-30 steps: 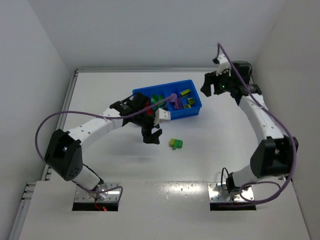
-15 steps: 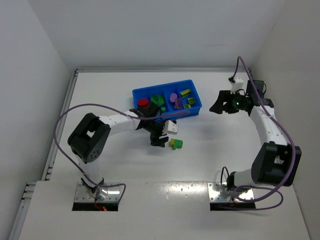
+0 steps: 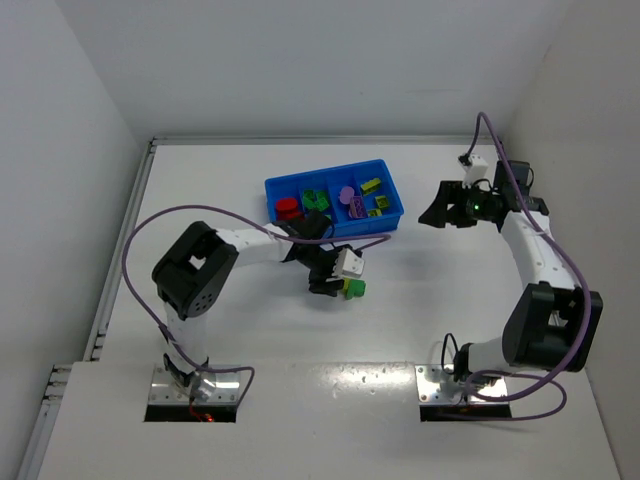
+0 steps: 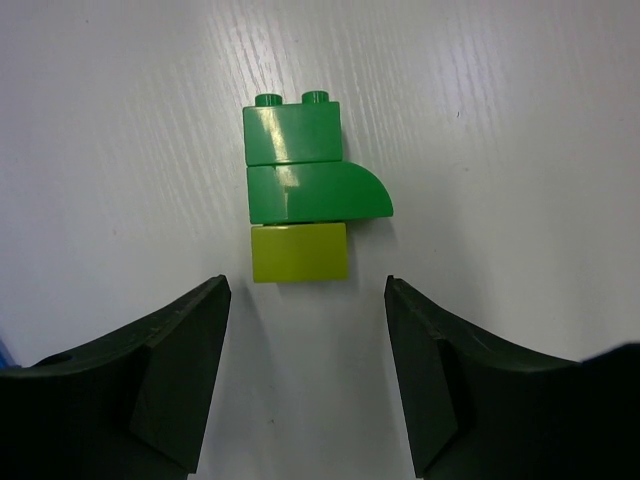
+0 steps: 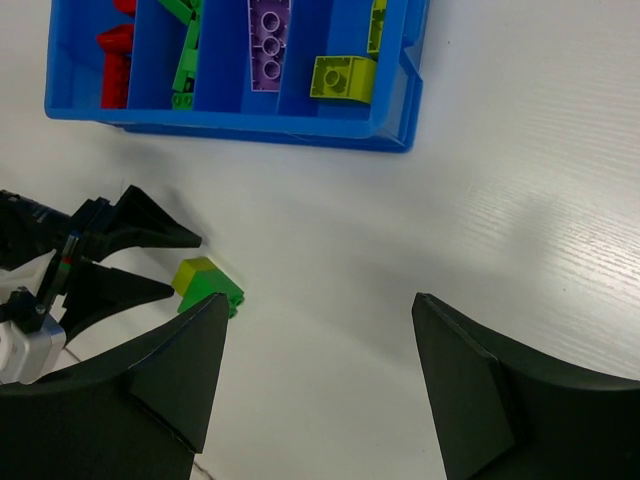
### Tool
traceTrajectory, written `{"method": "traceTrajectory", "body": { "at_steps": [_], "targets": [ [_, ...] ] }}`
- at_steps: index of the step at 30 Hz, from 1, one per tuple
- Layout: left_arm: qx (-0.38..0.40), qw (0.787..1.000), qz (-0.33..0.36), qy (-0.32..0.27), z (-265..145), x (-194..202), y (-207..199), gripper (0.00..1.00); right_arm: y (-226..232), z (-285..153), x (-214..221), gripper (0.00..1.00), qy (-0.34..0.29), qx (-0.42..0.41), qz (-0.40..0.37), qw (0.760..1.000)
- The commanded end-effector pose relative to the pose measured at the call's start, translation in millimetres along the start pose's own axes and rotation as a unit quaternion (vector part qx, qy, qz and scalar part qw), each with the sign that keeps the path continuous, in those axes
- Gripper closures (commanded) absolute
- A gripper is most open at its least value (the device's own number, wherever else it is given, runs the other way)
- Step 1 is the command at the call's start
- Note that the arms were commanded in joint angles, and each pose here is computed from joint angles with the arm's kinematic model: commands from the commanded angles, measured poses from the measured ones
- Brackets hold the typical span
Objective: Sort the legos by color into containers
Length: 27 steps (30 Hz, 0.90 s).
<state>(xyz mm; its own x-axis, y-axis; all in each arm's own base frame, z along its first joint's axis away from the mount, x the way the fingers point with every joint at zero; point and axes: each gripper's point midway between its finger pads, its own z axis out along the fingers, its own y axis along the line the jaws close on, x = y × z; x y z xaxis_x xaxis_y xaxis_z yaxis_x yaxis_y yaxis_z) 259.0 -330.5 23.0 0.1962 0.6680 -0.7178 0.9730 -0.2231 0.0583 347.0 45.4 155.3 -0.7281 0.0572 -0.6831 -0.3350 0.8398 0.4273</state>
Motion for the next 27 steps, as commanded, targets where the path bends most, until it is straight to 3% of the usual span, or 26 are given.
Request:
{"method": "traceTrajectory", "body": {
  "at_steps": [1, 5, 13, 21, 24, 27],
  "targets": [
    [0.002, 0.998, 0.049, -0.031, 8, -21, 10, 0.31, 3, 0, -9, 0.25, -0.012, -0.012, 0.0, 1.0],
    [-0.002, 0.998, 0.059, -0.036, 11, -29, 14, 0.32, 1, 1, -8, 0.25, -0.008, -0.013, 0.003, 1.0],
    [0.001, 0.998, 0.058, -0.037, 16, -32, 16, 0.44, 0, 3, -6, 0.25, -0.005, -0.013, 0.006, 1.0],
    [0.009, 0.998, 0.054, -0.038, 20, -36, 9, 0.67, 0, 10, -2, 0.25, 0.008, -0.018, 0.012, 1.0],
    [-0.003, 0.998, 0.045, -0.047, 13, -45, 11, 0.81, 14, 17, 8, 0.25, 0.028, -0.066, 0.036, 0.997],
    [-0.035, 0.999, -0.004, -0.037, 4, -47, 16, 0.86, 21, 26, 23, 0.25, 0.056, -0.111, 0.071, 0.99]
  ]
}}
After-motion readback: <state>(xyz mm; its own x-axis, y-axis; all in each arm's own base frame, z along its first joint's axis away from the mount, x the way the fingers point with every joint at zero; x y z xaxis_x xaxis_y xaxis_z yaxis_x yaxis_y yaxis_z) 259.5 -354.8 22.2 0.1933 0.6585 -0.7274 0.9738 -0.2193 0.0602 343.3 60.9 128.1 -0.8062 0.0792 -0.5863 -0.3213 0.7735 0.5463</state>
